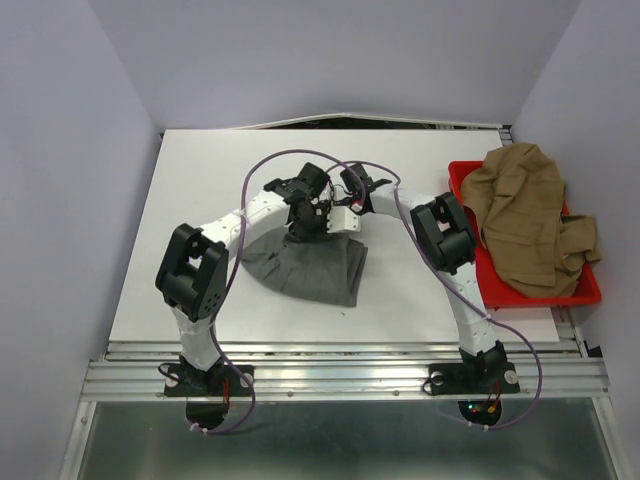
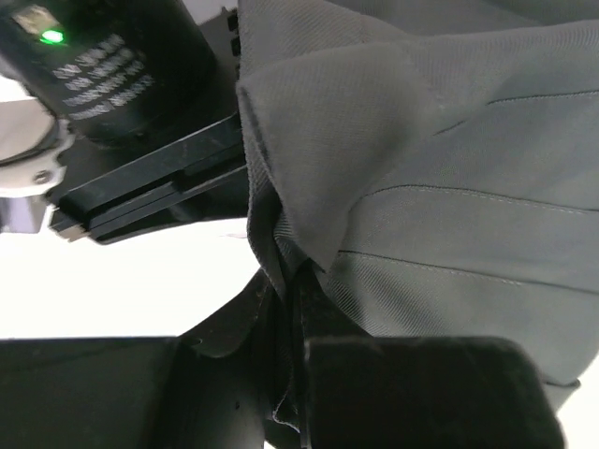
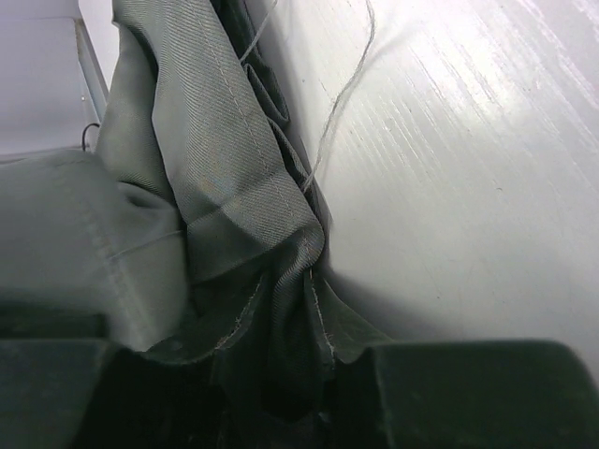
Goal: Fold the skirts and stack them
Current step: Fold the skirt
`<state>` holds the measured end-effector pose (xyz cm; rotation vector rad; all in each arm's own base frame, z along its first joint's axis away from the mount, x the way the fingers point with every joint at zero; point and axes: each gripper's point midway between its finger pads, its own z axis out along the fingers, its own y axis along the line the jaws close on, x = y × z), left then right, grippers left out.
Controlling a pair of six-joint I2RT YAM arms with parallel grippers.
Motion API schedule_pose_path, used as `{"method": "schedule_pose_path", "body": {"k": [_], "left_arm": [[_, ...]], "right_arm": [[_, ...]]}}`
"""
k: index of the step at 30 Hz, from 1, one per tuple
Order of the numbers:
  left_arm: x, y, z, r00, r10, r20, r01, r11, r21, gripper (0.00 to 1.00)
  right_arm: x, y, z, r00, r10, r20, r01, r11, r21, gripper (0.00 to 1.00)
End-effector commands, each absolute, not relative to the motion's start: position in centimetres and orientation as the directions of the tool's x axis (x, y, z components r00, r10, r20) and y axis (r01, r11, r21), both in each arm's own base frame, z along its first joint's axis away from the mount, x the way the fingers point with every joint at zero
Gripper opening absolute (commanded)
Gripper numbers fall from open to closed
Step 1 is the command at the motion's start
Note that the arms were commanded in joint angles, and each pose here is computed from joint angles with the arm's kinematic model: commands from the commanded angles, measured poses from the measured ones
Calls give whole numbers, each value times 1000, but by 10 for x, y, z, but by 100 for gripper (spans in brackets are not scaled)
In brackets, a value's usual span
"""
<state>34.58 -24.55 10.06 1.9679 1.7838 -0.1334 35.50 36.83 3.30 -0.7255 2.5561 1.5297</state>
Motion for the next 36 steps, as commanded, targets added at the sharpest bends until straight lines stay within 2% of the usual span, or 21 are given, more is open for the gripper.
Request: {"method": "schedule_pose_path", "body": {"k": [1, 4, 8, 11, 13, 14, 16, 18, 19, 24, 27, 28, 29, 30, 31, 32, 33, 34, 36], "left_arm": [[361, -248, 91, 171, 907, -385, 943, -37, 330, 1], [363, -248, 85, 168, 906, -390, 942, -31, 334, 2], [362, -247, 76, 153, 907, -391, 948, -23, 319, 8], [362, -249, 78, 154, 904, -398, 946, -19, 323, 21], [364, -249, 83, 149, 903, -402, 944, -10, 329, 26], [366, -250, 91, 154, 900, -408, 939, -4, 345, 36], [370, -253, 111, 145, 892, -427, 932, 23, 363, 39], [372, -253, 125, 141, 889, -436, 925, 38, 377, 58], [373, -253, 133, 137, 887, -441, 920, 50, 388, 64], [387, -247, 187, 111, 874, -474, 874, 141, 465, 67], [398, -231, 226, 49, 850, -525, 829, 259, 497, 67], [395, -226, 241, 31, 830, -557, 821, 296, 488, 67], [399, -217, 260, -20, 789, -614, 806, 377, 457, 66], [396, -213, 269, -44, 757, -651, 809, 410, 422, 65], [383, -216, 273, -62, 714, -698, 843, 411, 346, 64], [377, -205, 280, -133, 655, -744, 836, 477, 271, 62], [370, -202, 280, -173, 614, -770, 845, 495, 204, 60], [355, -210, 280, -203, 547, -812, 878, 469, 97, 59], [333, -205, 255, -333, 472, -817, 876, 475, -82, 54]], "right_arm": [[352, 371, 18, -884, -375, -280, -435, 442, 784, 29], [361, 369, 17, -878, -369, -305, -460, 474, 750, 37], [390, 360, 21, -879, -319, -353, -476, 554, 683, 54], [424, 345, 30, -886, -247, -392, -455, 621, 639, 65], [444, 337, 37, -887, -204, -415, -441, 644, 625, 68], [456, 325, 39, -889, -174, -423, -423, 664, 616, 68], [474, 314, 50, -883, -136, -450, -414, 679, 607, 71], [493, 296, 64, -877, -84, -474, -393, 692, 605, 72], [498, 290, 70, -873, -69, -484, -389, 697, 603, 73], [514, 257, 116, -841, 8, -540, -376, 709, 597, 74], [507, 245, 137, -838, 35, -544, -370, 696, 615, 75], [501, 246, 161, -819, 37, -572, -397, 682, 614, 76], [492, 248, 171, -819, 32, -573, -416, 655, 631, 76], [478, 250, 173, -847, 49, -529, -382, 636, 671, 84], [473, 253, 184, -842, 65, -536, -394, 603, 693, 87], [455, 258, 215, -836, 74, -544, -427, 536, 729, 94], [444, 261, 226, -845, 90, -527, -422, 493, 761, 96], [433, 265, 221, -870, 129, -476, -379, 441, 814, 97], [392, 287, 250, -866, 90, -492, -441, 328, 836, 95]]}}
